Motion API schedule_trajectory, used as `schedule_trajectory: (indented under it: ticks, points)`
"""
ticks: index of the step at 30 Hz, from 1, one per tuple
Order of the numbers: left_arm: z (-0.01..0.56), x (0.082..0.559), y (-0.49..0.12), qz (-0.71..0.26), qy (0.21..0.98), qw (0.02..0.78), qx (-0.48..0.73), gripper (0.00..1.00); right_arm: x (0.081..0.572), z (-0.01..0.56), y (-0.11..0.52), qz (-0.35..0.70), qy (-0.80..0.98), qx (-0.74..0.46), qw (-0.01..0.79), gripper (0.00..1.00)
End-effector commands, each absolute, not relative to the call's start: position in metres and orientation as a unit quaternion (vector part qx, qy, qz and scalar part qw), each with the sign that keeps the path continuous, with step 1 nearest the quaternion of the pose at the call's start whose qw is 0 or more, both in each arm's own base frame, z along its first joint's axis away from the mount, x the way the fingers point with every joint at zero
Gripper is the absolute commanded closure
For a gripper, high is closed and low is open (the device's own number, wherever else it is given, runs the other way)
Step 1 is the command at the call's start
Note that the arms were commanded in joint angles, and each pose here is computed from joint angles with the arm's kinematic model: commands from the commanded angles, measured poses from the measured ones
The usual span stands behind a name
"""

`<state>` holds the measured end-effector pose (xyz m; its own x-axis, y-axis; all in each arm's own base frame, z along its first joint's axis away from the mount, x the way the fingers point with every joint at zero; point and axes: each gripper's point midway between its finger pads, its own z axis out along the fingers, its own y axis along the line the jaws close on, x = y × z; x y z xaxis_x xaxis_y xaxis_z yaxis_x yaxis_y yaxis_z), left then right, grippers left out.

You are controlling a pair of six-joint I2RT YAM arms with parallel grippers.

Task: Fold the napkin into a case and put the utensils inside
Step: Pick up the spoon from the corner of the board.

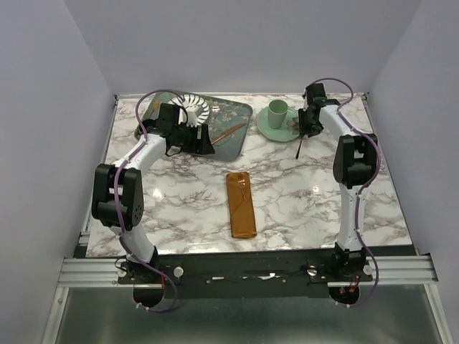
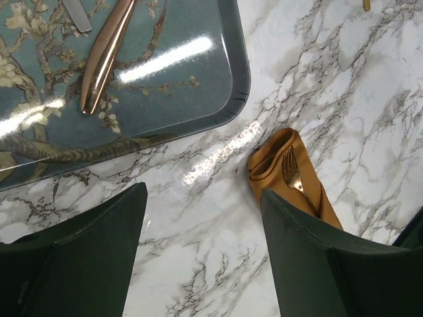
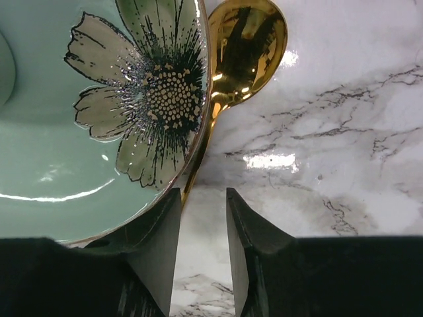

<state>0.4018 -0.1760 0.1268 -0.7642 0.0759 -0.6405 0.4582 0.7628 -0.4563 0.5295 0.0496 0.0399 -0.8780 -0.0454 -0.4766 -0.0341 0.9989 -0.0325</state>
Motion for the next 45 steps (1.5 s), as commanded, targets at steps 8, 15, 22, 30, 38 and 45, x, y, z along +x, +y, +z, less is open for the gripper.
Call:
schedule_trajectory:
  ticks: [8, 15, 22, 30, 38, 45]
  points:
    - [0.119, 0.41, -0.165, -0.296, 0.894, 0.305, 0.143, 0.21, 0.534, 0.025, 0.054, 0.006, 0.972, -0.063, 0.227, 0.53]
    - [0.121, 0.415, -0.16, -0.295, 0.894, 0.307, 0.138, 0.2, 0.536, 0.024, 0.05, 0.004, 0.972, -0.069, 0.226, 0.65]
    - [0.125, 0.416, -0.152, -0.29, 0.895, 0.311, 0.136, 0.2, 0.534, 0.024, 0.032, 0.006, 0.974, -0.047, 0.22, 0.84]
    - [0.125, 0.416, -0.153, -0.297, 0.895, 0.307, 0.131, 0.21, 0.534, 0.027, 0.02, 0.008, 0.975, -0.039, 0.218, 0.83]
    - [0.125, 0.413, -0.153, -0.296, 0.895, 0.306, 0.133, 0.21, 0.522, 0.02, 0.004, 0.008, 0.981, -0.054, 0.188, 0.8]
    - [0.13, 0.415, -0.153, -0.297, 0.893, 0.311, 0.131, 0.21, 0.524, 0.019, 0.008, 0.019, 0.982, -0.071, 0.176, 0.77]
